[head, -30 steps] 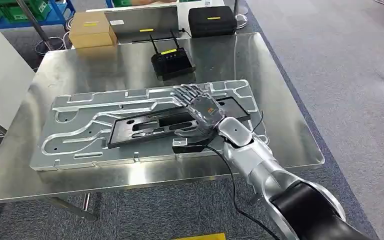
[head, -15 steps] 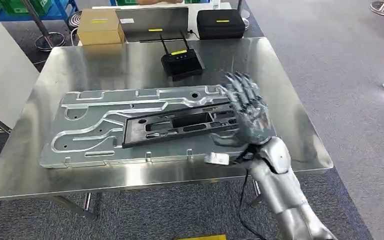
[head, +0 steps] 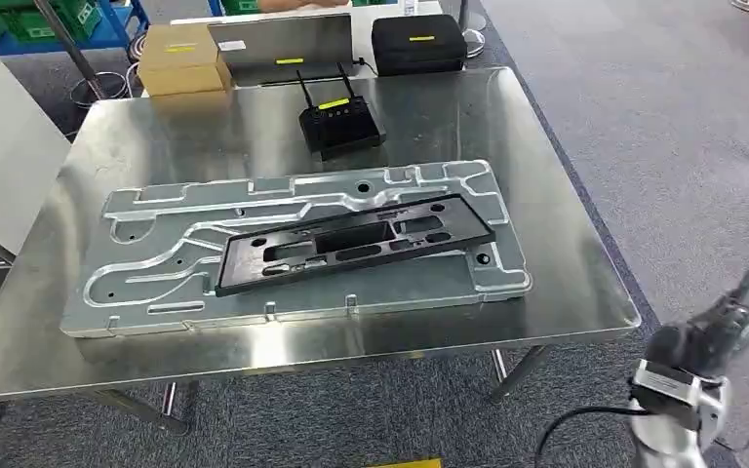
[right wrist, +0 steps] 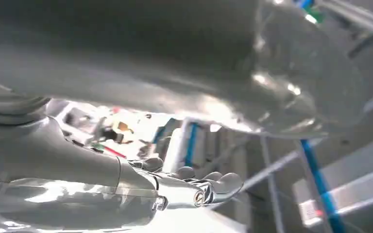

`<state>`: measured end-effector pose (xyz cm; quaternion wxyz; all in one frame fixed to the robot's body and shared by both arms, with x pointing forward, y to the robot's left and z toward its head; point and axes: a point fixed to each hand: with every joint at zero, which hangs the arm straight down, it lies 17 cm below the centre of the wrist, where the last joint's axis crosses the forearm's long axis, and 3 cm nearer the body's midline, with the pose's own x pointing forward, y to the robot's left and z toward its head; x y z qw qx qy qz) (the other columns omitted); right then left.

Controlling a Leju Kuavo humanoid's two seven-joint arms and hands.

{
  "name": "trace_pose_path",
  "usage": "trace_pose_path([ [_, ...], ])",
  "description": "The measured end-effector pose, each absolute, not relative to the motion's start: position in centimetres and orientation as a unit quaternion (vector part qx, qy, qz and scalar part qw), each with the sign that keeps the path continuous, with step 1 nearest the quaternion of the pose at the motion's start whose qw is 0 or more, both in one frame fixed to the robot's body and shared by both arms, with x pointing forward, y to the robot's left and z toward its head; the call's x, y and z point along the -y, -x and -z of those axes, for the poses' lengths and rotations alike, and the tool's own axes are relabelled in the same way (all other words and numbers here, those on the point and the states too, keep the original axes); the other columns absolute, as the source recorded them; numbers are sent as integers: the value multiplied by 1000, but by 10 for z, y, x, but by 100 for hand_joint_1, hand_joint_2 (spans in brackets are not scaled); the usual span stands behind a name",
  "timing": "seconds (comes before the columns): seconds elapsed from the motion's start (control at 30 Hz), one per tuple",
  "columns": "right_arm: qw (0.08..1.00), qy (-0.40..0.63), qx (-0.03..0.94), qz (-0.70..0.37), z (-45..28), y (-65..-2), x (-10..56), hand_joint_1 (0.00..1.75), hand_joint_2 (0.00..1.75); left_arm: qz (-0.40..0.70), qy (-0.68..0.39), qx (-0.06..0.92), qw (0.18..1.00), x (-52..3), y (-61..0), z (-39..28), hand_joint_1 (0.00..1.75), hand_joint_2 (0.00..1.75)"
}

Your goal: Take the parts from the cabinet and place them on the table.

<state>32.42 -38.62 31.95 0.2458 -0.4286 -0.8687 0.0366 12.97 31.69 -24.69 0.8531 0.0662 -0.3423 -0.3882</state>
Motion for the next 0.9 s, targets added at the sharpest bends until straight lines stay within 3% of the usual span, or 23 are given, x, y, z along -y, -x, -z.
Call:
trace_pose_path([
  [0.27,339,503,795,-19,-269,-271,482,0,0,386,-72,339,855,-315,-132,248,0,0],
  [0.6,427,557,711,-33,-199,-258,541,0,0,385,-74,339,855,-311,-134,248,0,0],
  [0.9,568,545,615,-32,-75,-250,580,0,0,385,-75,342,854,-305,-133,248,0,0],
])
